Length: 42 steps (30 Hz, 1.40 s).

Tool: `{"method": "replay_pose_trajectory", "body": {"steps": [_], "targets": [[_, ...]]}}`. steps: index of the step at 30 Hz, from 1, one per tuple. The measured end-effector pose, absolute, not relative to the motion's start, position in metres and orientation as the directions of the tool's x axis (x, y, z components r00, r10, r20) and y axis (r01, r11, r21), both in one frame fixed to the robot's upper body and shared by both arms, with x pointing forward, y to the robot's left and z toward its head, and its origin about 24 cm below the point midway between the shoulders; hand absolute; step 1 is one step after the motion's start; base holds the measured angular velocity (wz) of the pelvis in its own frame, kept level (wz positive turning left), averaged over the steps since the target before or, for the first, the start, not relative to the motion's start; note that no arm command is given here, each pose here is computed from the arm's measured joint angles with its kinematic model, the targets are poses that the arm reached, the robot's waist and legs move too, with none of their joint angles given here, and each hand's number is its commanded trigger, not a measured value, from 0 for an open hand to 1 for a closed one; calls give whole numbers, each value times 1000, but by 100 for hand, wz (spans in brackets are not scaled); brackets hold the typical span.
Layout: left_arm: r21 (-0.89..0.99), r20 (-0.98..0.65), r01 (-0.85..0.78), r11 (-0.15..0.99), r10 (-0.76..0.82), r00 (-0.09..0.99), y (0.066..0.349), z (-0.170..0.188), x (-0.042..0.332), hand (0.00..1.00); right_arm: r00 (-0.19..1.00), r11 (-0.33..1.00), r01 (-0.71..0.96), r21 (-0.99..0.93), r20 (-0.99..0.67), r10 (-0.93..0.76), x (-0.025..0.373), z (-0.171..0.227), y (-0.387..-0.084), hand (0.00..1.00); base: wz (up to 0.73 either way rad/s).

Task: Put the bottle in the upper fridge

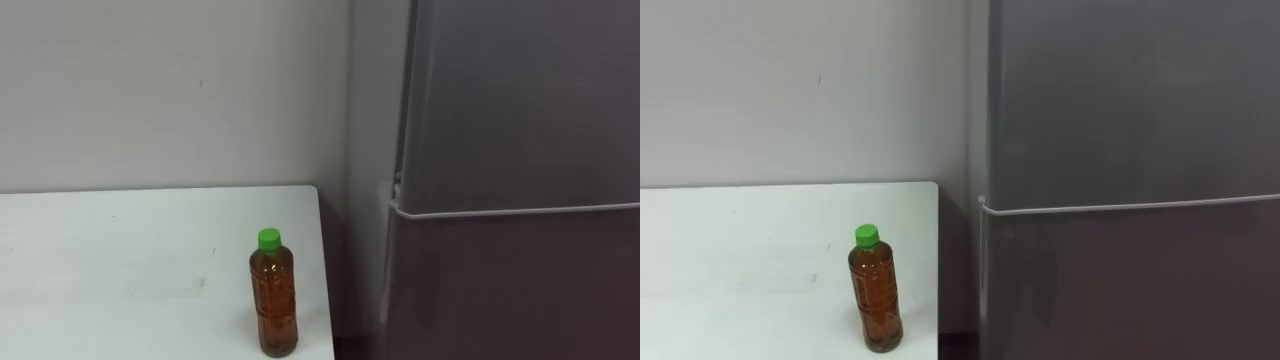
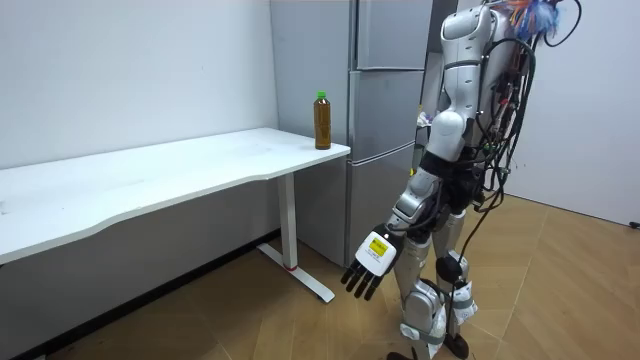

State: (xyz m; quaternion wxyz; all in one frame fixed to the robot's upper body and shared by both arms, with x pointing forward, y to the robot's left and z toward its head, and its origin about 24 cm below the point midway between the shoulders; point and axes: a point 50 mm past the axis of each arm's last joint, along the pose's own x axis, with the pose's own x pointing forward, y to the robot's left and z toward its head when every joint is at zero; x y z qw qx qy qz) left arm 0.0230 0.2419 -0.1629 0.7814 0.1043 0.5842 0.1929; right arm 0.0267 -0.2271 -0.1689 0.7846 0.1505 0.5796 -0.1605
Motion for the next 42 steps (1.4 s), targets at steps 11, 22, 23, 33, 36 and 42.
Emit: {"method": "replay_pose_trajectory", "body": {"steps": [11,22,23,33,36,42], "targets": [[406,-865,-189,894,442,238,243,-163,23,0,278,905,421,64,-959,-61,26,-169,-227,0,0],[379,-872,-306,873,447,196,245,-163,18,0,272,914,400,64,-961,-52,29,-169,-227,0,0],[377,-872,-320,869,449,193,245,-163,17,0,271,915,399,63,-961,-52,29,-169,-228,0,0],[359,-841,-606,709,528,120,265,-156,20,0,271,906,421,51,-960,-72,24,-168,-235,0,0],[326,-821,-709,626,560,116,271,-152,28,0,278,901,431,46,-957,-84,25,-166,-239,0,0],[182,-759,-863,472,625,182,284,-133,59,0,290,898,440,32,-951,-108,27,-165,-242,0,0]]}}
